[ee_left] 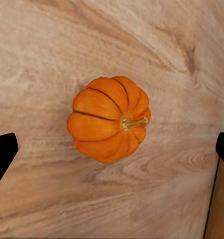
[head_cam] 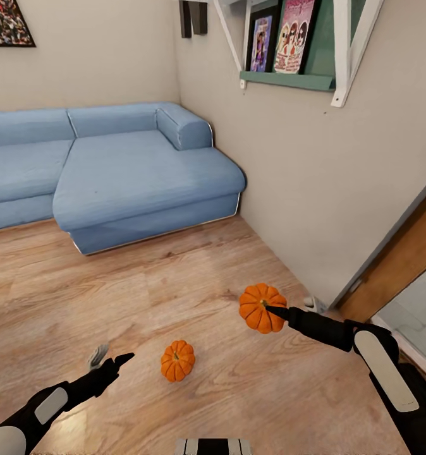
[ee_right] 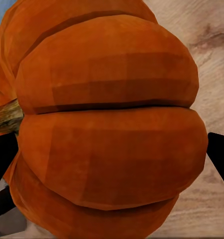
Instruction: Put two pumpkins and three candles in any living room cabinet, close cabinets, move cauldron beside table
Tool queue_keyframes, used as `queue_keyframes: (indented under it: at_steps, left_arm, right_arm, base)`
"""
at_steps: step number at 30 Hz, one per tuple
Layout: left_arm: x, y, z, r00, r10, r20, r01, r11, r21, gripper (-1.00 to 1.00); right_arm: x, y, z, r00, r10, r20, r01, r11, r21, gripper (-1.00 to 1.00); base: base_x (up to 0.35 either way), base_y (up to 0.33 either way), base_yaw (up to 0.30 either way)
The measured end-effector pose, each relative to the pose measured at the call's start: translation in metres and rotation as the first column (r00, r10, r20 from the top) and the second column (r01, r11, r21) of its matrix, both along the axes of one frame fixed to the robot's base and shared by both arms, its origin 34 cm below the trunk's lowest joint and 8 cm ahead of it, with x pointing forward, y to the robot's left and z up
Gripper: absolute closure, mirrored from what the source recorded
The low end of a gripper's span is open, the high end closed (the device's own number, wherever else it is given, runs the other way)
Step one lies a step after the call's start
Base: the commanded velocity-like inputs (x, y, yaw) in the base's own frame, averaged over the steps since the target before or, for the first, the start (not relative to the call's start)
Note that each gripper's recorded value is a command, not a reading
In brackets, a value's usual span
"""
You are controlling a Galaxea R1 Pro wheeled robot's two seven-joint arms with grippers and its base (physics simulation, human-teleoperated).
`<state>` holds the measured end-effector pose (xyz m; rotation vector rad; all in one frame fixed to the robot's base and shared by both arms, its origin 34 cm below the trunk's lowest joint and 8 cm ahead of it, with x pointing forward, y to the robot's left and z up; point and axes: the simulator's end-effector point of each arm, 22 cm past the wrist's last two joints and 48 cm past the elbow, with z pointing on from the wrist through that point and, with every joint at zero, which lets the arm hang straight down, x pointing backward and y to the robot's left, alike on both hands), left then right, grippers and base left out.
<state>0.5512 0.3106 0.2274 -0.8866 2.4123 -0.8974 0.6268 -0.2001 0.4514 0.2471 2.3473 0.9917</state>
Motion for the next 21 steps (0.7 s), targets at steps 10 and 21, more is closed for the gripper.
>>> queue_keyframes:
  at_steps: [10, 21]
  left_arm:
    - [-0.011, 0.0, -0.021, 0.999, -0.015, -0.031, 0.015, 1.0, 0.017, -1.0]
    - [-0.025, -0.003, -0.042, 0.997, -0.028, -0.07, 0.029, 0.999, 0.017, -1.0]
  right_arm:
    - [-0.003, 0.001, -0.024, 0.999, 0.0, -0.041, 0.0, 1.0, 0.002, 1.0]
    - [-0.007, 0.001, -0.05, 0.996, 0.001, -0.089, -0.001, 1.0, 0.0, 1.0]
  base:
    - [0.0, 0.0, 0.0]
    - [0.0, 0.0, 0.0]
